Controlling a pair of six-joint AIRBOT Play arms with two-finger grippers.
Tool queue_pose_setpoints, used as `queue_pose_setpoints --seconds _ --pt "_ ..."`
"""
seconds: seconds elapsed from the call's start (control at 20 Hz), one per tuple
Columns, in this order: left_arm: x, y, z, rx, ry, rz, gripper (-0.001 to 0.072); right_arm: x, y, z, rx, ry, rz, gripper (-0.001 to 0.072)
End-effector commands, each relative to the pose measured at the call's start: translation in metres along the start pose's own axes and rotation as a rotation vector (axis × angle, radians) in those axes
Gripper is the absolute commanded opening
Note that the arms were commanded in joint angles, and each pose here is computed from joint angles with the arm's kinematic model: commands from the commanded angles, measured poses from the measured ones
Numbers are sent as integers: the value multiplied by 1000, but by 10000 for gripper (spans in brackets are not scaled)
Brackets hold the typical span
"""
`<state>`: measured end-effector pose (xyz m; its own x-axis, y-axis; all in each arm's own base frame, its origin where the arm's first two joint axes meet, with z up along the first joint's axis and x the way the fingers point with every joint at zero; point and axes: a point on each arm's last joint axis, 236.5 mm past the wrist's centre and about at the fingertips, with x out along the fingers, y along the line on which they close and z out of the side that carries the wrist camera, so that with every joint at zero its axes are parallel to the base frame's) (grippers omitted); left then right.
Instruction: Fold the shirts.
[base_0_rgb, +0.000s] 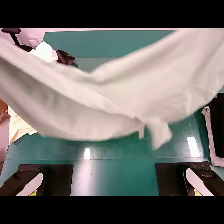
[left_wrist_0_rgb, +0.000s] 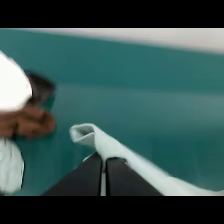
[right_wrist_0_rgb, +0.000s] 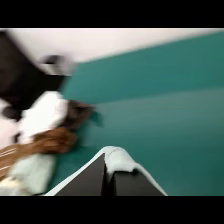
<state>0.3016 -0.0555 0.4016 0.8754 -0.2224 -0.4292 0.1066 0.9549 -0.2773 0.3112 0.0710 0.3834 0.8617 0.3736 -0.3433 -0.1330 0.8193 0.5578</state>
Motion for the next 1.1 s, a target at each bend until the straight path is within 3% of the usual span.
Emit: queue_pose_setpoints --seconds 0.0,0.25,0.45,0.5,0.55,0.6,0.65,0.7,0.9,1.05 --pt "126 39 -87 -63 354 51 29 60 -140 -39 158 82 -368 27" --pt "274 86 -204 -220 547 83 29 196 -264 -125 391 307 -438 28" --pt "336 93 -242 -360 549 61 32 268 -308 -182 351 526 -461 28" --pt "345 94 -239 -383 519 54 178 279 -306 -182 310 555 -443 31" --pt "352 94 -228 -402 467 50 414 287 -303 -171 273 544 -423 33" --pt "355 94 -214 -401 420 43 513 293 -298 -151 218 511 -399 50" --pt "356 95 -196 -376 372 41 529 297 -290 -124 117 466 -368 195" --pt "355 95 -177 -340 335 42 529 297 -282 -95 21 411 -343 227" --pt "325 75 -105 -123 281 1 529 252 -276 -2 -156 302 -403 227" --pt "281 64 -119 96 418 -32 527 203 -285 -15 -103 438 -451 228"
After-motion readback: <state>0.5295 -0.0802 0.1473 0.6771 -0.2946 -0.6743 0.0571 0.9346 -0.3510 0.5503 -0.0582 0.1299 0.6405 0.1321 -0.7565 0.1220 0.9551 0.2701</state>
